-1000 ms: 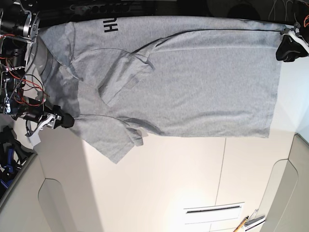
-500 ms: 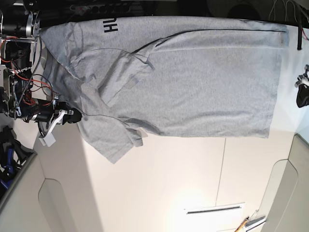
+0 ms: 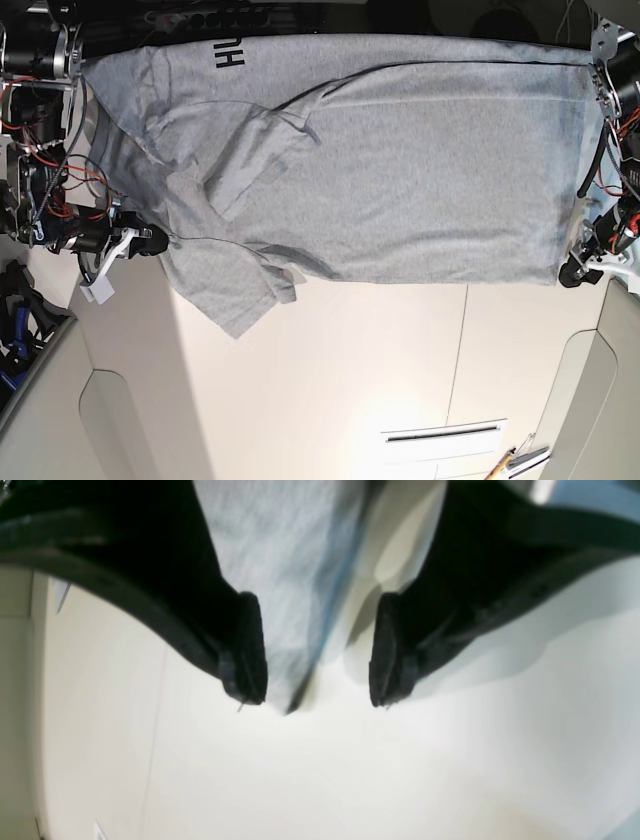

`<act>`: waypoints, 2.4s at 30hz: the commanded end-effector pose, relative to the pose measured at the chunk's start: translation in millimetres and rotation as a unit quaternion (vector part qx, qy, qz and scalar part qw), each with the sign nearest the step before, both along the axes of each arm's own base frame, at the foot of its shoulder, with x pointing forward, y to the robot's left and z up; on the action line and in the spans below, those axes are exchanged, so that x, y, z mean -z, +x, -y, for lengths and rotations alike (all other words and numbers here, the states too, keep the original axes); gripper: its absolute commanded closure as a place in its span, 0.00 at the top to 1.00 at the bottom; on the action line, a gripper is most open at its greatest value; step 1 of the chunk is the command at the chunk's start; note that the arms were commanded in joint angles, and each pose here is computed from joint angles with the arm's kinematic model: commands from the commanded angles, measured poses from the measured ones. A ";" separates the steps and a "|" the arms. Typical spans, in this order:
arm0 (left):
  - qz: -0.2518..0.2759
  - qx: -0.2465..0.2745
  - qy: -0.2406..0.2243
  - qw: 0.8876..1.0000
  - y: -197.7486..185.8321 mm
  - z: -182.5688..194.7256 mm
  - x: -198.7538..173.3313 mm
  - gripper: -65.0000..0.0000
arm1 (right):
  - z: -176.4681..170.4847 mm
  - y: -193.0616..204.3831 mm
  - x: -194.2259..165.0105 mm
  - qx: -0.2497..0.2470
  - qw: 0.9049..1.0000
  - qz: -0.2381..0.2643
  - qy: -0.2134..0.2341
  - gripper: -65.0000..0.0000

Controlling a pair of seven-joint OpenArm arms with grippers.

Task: Fold the T-shirt properly
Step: 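Grasp the shirt's hem corners with both grippers, then fold the hem up onto the shoulders with both grippers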

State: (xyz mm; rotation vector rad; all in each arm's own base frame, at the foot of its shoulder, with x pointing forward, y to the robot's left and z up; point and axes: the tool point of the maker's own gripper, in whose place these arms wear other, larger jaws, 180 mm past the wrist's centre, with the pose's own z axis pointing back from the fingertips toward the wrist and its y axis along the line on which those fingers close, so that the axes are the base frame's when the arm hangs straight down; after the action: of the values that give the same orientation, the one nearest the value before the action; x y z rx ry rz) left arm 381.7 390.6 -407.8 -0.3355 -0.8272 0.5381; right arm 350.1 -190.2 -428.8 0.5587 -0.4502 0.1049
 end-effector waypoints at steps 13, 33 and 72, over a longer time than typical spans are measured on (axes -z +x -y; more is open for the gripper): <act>-0.002 0.064 0.054 0.997 29.1 29.1 -3.2 0.00 | 14.1 -6.8 5.6 -0.008 0.999 -0.023 -0.037 0.00; 0.100 0.134 0.016 0.986 -1.1 25.7 -95.5 0.00 | 17.8 -13.7 -82.0 -0.036 0.986 0.128 -0.103 0.00; -0.056 0.204 0.022 0.977 -161.2 36.7 -48.2 0.29 | 28.3 -111.1 -47.4 -0.078 0.968 0.066 -0.231 0.35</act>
State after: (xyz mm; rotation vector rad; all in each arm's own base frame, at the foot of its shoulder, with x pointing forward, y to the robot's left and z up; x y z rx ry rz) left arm 209.7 347.2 -376.0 -0.4288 -0.5900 0.1811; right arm 231.4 -214.4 -391.1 0.1422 -0.4582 0.3809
